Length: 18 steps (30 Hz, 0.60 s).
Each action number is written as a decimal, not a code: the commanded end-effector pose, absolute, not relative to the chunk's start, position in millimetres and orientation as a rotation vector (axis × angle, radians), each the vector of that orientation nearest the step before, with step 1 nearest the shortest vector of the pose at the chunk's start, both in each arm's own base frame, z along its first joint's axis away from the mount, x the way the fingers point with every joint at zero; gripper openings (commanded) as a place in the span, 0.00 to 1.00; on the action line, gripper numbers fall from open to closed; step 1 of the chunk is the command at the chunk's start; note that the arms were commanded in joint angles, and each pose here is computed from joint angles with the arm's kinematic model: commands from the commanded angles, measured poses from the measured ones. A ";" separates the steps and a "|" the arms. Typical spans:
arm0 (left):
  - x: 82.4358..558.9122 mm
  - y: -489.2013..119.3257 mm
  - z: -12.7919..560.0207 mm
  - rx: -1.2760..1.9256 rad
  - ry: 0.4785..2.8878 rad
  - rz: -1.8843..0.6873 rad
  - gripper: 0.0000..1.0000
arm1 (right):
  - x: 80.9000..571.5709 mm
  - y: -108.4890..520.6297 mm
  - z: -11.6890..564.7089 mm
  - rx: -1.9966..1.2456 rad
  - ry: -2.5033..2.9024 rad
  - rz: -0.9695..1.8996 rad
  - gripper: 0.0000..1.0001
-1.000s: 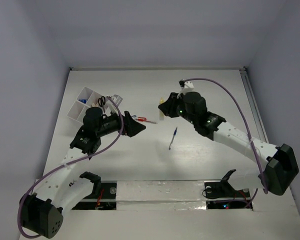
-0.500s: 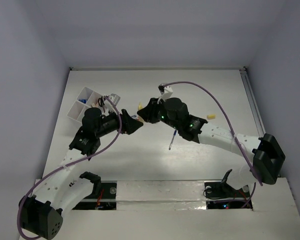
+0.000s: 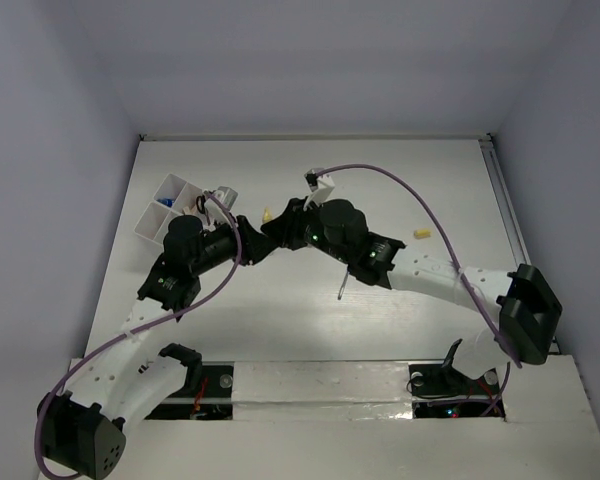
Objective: Sort the stationery into containers
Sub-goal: Pick up the pen from the center of the board.
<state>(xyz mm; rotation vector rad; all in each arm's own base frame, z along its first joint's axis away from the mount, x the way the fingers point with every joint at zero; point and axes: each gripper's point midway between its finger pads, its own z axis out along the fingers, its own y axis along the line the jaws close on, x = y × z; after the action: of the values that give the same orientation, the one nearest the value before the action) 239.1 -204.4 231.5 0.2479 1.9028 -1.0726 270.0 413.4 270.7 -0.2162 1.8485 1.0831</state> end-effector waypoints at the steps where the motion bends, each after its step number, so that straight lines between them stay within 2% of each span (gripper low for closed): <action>1: 241.1 -204.2 248.7 0.266 1.830 -1.064 0.29 | 268.3 428.4 311.6 -0.216 1.734 1.160 0.00; 2: 241.5 -204.1 248.2 0.266 1.831 -1.061 0.26 | 268.5 429.0 310.5 -0.220 1.738 1.157 0.00; 3: 241.3 -204.2 248.6 0.267 1.831 -1.062 0.15 | 268.2 429.1 310.5 -0.221 1.740 1.158 0.00; 5: 242.0 -203.0 247.5 0.266 1.837 -1.050 0.01 | 268.2 428.8 309.2 -0.228 1.744 1.150 0.00; 7: 242.5 -200.7 249.1 0.265 1.832 -1.031 0.00 | 270.3 422.8 311.0 -0.216 1.743 1.120 0.02; 9: 242.2 -198.9 250.1 0.265 1.828 -1.018 0.00 | 271.1 417.8 314.6 -0.211 1.735 1.100 0.09; 10: 241.4 -197.5 253.4 0.264 1.817 -1.012 0.00 | 270.3 414.6 320.6 -0.212 1.725 1.095 0.15; 11: 240.9 -197.1 254.6 0.269 1.810 -1.009 0.00 | 268.9 412.2 317.5 -0.235 1.742 1.072 0.30; 14: 237.1 -197.1 260.4 0.287 1.785 -1.015 0.00 | 270.0 399.7 326.6 -0.270 1.759 1.063 0.55; 18: 233.2 -197.2 266.9 0.323 1.760 -1.012 0.00 | 279.0 362.6 333.4 -0.244 1.756 1.070 0.64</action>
<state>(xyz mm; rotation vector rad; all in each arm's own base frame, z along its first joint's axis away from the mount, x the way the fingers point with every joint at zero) 234.5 -195.9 241.6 0.2640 1.8545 -1.0183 274.0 393.9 292.4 -0.2613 1.8421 1.0462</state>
